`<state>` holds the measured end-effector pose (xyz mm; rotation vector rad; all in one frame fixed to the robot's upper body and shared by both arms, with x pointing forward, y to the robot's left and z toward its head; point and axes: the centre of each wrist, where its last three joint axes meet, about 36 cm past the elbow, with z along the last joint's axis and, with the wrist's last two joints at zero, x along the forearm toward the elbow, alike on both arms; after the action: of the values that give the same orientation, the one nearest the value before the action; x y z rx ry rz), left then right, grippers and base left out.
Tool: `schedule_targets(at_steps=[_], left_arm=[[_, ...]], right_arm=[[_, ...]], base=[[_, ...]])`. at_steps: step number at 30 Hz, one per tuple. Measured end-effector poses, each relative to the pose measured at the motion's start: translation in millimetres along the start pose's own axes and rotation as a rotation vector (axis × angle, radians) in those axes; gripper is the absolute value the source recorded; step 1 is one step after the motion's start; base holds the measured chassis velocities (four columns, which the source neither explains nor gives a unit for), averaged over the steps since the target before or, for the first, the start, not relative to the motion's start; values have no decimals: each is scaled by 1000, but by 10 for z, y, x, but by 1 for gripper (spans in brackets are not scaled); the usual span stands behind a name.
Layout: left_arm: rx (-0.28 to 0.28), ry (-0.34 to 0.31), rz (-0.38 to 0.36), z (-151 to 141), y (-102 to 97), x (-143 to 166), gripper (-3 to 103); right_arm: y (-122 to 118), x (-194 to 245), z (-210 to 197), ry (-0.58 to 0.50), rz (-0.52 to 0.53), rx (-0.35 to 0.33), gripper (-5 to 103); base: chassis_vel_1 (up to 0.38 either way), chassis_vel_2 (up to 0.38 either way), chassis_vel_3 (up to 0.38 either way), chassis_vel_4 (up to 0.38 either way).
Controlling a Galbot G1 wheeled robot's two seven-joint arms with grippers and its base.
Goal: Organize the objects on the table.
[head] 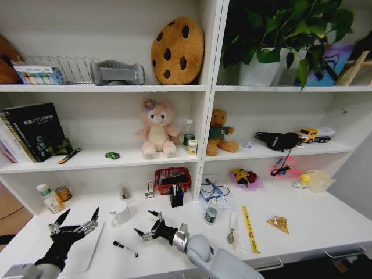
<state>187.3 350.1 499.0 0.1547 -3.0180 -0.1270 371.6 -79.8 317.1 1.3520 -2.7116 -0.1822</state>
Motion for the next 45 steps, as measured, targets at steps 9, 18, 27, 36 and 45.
schedule_targets(at_steps=[9,18,27,36,45], left_arm=[[0,0,0,0,0,0,100],[0,0,0,0,0,0,100],[0,0,-1,0,0,0,100],[0,0,0,1,-1,0,100],[0,0,0,0,0,0,100]], right_arm=[[-92,195,-61,-9,116,-15,100],[-63,155,-87,-35,116,-27,100],[-24,401,-303,-72,169,-21,100],[-4,669,-266,-57,224,-28,100],[24,835,-248,-61,283,-56,100]], base=[[0,0,0,0],[104,116,-114,-108],[116,112,-118,-111],[-50,-38,15,26],[10,-6,-13,2]])
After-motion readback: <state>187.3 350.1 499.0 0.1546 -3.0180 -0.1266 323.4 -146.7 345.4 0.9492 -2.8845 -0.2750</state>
